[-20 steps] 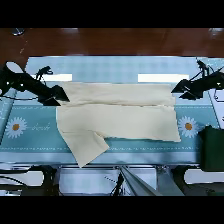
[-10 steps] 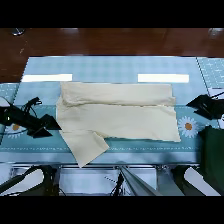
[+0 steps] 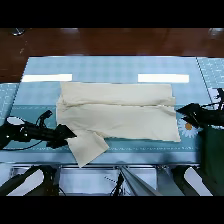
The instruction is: Fold the shirts.
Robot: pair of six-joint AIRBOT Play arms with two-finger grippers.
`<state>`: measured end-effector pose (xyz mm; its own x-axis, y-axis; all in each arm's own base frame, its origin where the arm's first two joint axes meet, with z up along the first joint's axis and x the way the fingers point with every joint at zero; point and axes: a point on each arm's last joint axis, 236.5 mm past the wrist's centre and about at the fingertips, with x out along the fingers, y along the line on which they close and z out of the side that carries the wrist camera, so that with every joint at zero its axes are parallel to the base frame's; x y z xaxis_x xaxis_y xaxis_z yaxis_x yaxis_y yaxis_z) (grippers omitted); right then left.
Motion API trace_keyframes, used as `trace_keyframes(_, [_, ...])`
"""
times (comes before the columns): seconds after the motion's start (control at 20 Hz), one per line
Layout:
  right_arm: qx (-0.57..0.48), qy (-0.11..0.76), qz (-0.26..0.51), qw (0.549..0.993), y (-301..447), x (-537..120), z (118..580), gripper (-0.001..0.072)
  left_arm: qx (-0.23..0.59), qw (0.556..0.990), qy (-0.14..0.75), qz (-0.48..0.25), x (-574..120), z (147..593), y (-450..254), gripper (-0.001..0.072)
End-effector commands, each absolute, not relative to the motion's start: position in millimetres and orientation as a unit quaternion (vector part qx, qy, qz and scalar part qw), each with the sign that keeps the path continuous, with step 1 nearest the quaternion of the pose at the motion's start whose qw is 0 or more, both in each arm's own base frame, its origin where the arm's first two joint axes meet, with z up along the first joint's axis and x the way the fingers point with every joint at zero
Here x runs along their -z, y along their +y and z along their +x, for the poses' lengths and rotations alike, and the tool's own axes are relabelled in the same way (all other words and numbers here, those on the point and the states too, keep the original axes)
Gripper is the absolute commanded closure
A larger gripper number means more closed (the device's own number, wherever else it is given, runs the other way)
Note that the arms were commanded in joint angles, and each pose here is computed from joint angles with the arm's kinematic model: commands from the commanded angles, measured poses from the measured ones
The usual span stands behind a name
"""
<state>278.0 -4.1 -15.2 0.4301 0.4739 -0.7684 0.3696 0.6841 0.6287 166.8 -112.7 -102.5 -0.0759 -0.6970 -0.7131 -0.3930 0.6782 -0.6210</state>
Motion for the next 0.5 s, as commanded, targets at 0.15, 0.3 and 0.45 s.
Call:
trace_keyframes(0.15, [0.031, 0.535, 0.417, 0.734, -21, 26, 276, 0.0091, 0.109, 0.624, 0.685, -0.361, 124, 191, -115, 0.0661])
trace_keyframes(0.3, [0.100, 0.629, 0.333, 0.695, -49, 58, 220, 0.0092, 0.109, 0.624, 0.684, -0.362, 123, 192, -115, 0.0683])
trace_keyframes(0.45, [0.132, 0.715, 0.277, 0.628, -59, 73, 159, 0.0091, 0.115, 0.627, 0.683, -0.356, 123, 192, -115, 0.0683])
